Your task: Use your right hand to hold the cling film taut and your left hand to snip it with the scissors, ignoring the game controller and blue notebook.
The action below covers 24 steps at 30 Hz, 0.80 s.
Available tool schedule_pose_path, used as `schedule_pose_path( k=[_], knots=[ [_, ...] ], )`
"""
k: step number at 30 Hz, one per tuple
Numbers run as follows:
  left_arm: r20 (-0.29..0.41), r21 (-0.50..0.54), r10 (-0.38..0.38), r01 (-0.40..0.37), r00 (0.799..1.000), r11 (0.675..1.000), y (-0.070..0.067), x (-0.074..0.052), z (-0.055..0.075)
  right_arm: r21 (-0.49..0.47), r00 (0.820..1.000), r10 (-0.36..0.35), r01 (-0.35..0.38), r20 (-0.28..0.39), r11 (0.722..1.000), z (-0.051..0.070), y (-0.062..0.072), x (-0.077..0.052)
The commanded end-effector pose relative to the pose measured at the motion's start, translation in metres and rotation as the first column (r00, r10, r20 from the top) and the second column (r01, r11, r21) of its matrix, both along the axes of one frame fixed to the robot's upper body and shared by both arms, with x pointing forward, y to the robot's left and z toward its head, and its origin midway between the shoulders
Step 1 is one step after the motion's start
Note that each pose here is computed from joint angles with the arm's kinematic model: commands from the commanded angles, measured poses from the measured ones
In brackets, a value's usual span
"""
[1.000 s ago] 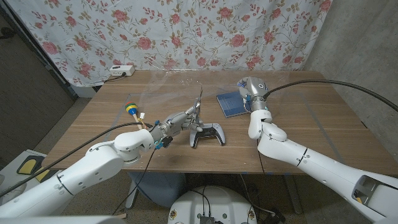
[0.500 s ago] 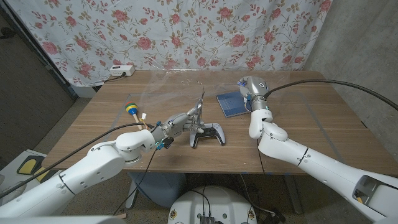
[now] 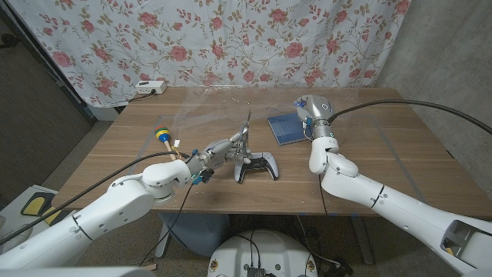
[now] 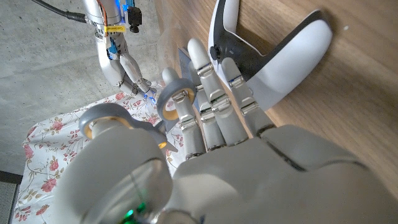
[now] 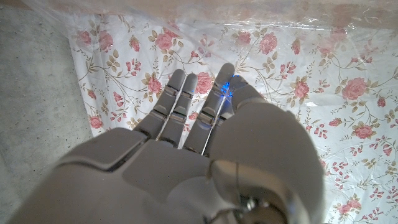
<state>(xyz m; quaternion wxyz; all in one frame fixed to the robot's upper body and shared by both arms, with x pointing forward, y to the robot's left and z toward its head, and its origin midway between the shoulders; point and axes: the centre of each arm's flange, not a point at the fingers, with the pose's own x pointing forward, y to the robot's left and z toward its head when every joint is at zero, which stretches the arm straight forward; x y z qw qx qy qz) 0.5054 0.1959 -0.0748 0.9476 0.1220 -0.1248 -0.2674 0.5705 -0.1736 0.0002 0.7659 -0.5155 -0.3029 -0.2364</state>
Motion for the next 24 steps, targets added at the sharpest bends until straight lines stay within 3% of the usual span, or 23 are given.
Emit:
schedule_pose_path(
  k=[1,14,24],
  knots=[
    [0.006,-0.004,0.012,-0.012,1.000,1.000,0.003,-0.001,0.001,-0.010,1.000,0.006,-0.006,-0.013,1.000,-0.005,-0.002,-0.002],
    [0.003,-0.002,0.006,-0.006,1.000,1.000,0.002,0.000,0.002,0.006,1.000,0.007,-0.007,0.017,1.000,-0.007,-0.007,-0.009],
    [-0.008,0.012,-0.025,0.025,1.000,1.000,-0.005,0.001,0.002,0.028,0.999,-0.009,0.008,0.036,1.000,-0.004,-0.013,-0.009]
  ],
)
